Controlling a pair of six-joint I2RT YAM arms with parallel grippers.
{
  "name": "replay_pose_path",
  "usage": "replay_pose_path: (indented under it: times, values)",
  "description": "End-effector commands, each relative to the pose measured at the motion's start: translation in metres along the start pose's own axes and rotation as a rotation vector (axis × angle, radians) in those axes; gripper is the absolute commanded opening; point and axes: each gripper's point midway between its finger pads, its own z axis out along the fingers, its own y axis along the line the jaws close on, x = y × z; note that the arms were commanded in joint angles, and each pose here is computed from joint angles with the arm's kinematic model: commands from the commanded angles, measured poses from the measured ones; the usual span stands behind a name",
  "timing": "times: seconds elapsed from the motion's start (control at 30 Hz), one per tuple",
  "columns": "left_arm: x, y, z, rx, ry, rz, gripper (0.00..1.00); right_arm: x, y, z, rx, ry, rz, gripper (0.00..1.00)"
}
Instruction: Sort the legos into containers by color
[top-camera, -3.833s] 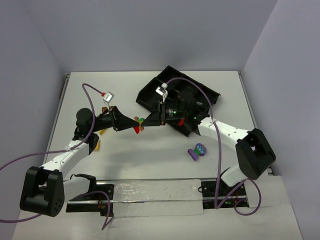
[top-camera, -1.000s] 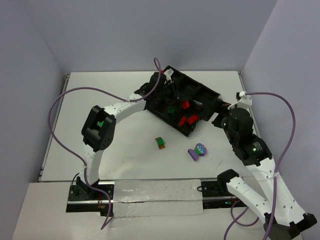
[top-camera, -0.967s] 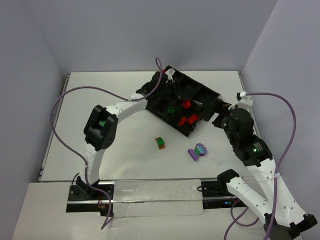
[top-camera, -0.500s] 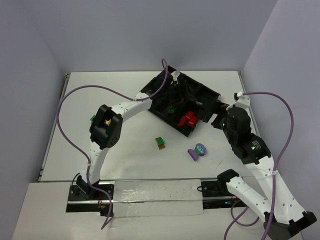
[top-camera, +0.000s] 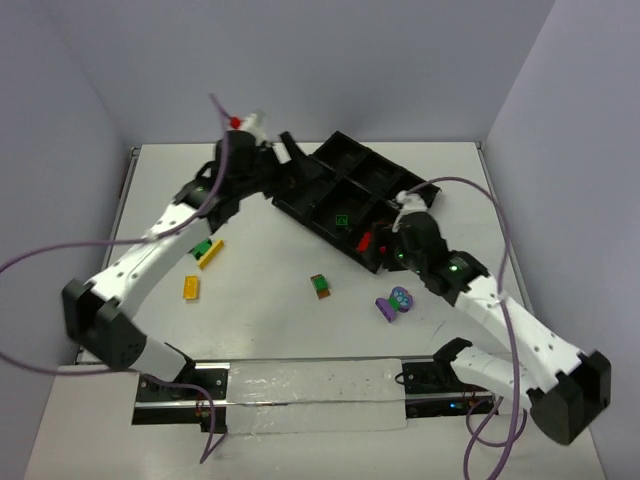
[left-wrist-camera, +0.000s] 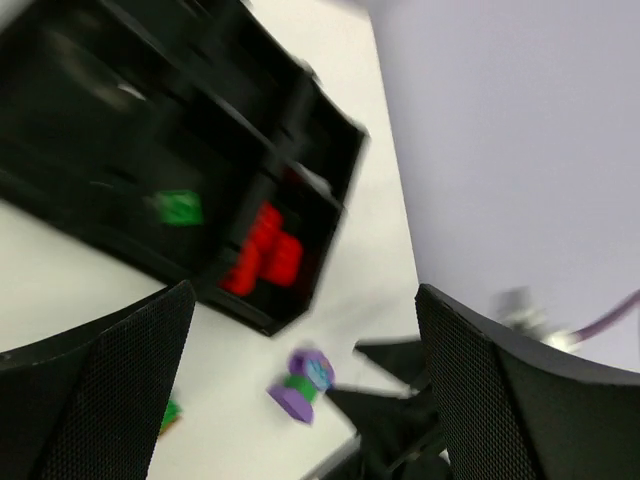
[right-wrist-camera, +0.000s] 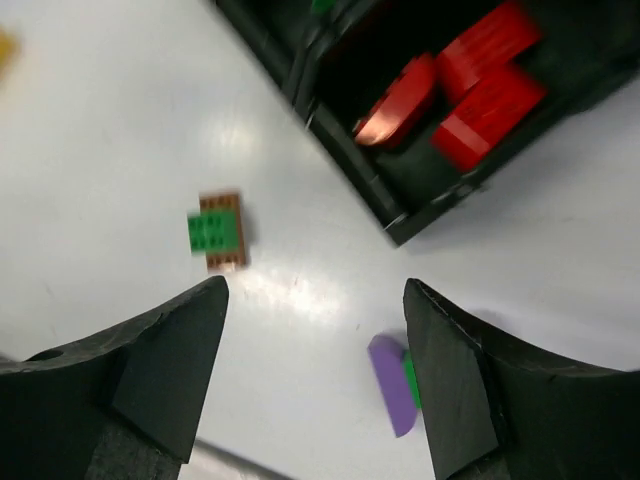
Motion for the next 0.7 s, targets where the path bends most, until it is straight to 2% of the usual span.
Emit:
replay_pose_path:
  times: [0.0,0.17,0.3,0.53,0.67]
  values:
    - [-0.030,0.064,-0.057,-0.242,-0.159,-0.043,0.99,0.031,0.047,0.032,-0.113,0.114,-0.136,0.78]
    - [-0.044,0.091,-0.102,-0.349,-0.279,-0.045,0.99,0.060,0.074,0.066,-0.123,0.229,-0.243,0.79]
    - [-0.049,0.095,-0.116,-0.359,-0.327,-0.057,0.99,0.069,0.089,0.086,-0.116,0.270,-0.304,0.83]
    - [-0.046,0.098,-0.114,-0.365,-0.305,-0.025,0.99,0.080,0.104,0.114,-0.084,0.326,-0.282,0.87]
    - [-0.043,0.101,-0.111,-0.367,-0.300,-0.025,0.99,0.084,0.105,0.123,-0.070,0.345,-0.268,0.85]
